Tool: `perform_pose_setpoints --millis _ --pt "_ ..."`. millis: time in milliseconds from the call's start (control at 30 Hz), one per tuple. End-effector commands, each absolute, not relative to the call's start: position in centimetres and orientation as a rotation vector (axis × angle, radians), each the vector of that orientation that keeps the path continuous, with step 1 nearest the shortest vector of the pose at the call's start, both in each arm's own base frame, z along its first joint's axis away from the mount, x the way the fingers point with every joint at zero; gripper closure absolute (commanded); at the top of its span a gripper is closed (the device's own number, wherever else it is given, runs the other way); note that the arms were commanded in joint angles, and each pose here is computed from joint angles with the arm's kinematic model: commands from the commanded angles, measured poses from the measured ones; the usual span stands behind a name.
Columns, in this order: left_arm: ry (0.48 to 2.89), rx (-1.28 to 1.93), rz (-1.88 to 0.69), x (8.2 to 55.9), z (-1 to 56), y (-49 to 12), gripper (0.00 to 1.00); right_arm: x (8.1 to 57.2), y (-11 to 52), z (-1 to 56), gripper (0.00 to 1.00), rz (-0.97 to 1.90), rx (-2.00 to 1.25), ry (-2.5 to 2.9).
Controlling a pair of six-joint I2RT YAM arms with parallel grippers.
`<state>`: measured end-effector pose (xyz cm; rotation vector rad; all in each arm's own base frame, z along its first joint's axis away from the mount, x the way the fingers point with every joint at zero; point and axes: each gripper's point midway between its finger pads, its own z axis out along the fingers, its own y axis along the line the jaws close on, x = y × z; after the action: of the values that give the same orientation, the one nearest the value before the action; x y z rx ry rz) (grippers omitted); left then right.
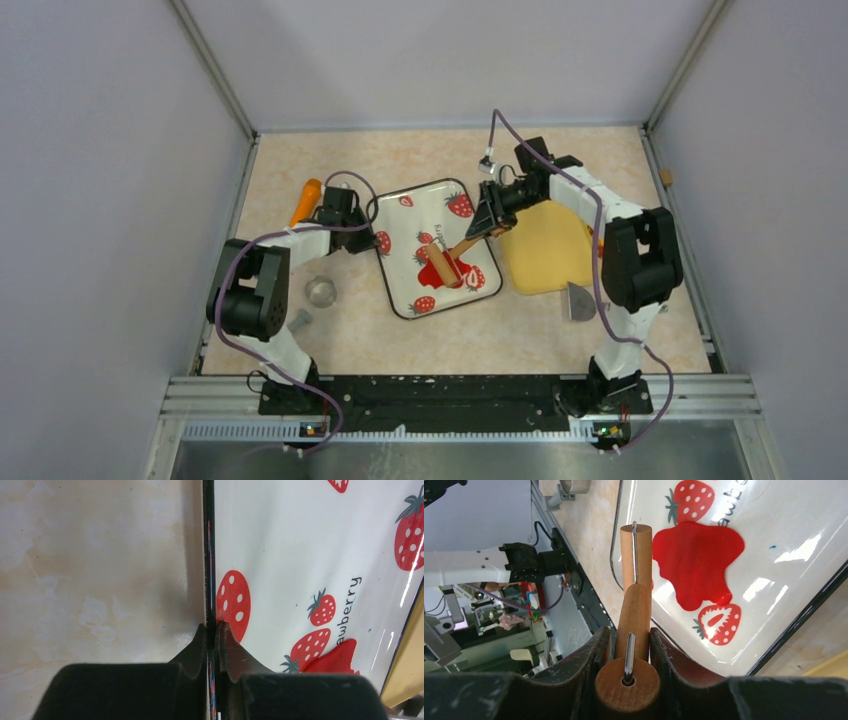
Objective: Roll out the dumpling wrappers from the dough
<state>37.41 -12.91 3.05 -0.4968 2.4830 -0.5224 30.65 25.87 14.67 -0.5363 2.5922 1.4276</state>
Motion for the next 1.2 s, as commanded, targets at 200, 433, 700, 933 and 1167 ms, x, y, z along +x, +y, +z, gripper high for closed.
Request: perform_pose_setpoints --millis 200,433,700,933,1167 --pt "2.534 -0.498 -0.478 35.7 2.2 -12.1 1.00 33.7 24.4 11.3 1.00 1.217 -0.534 2.642" --pt "2.529 -0.512 -0.464 35.9 2.3 -12.0 1.00 34.2 23.1 7.5 1.00 1.045 -0.500 2.742" --pt "2.526 -0.532 -0.466 35.8 2.3 -11.9 1.00 33.7 24.5 5.7 1.00 1.007 -0.566 2.777" --pt "2.523 -0.535 -0.465 35.7 2.4 -11.9 1.00 33.3 26.2 4.9 1.00 1.019 -0.612 2.786" --pt "2.520 -0.538 -0.461 35.7 2.5 -11.8 1.00 32.8 27.5 4.5 1.00 1.024 -0.643 2.791"
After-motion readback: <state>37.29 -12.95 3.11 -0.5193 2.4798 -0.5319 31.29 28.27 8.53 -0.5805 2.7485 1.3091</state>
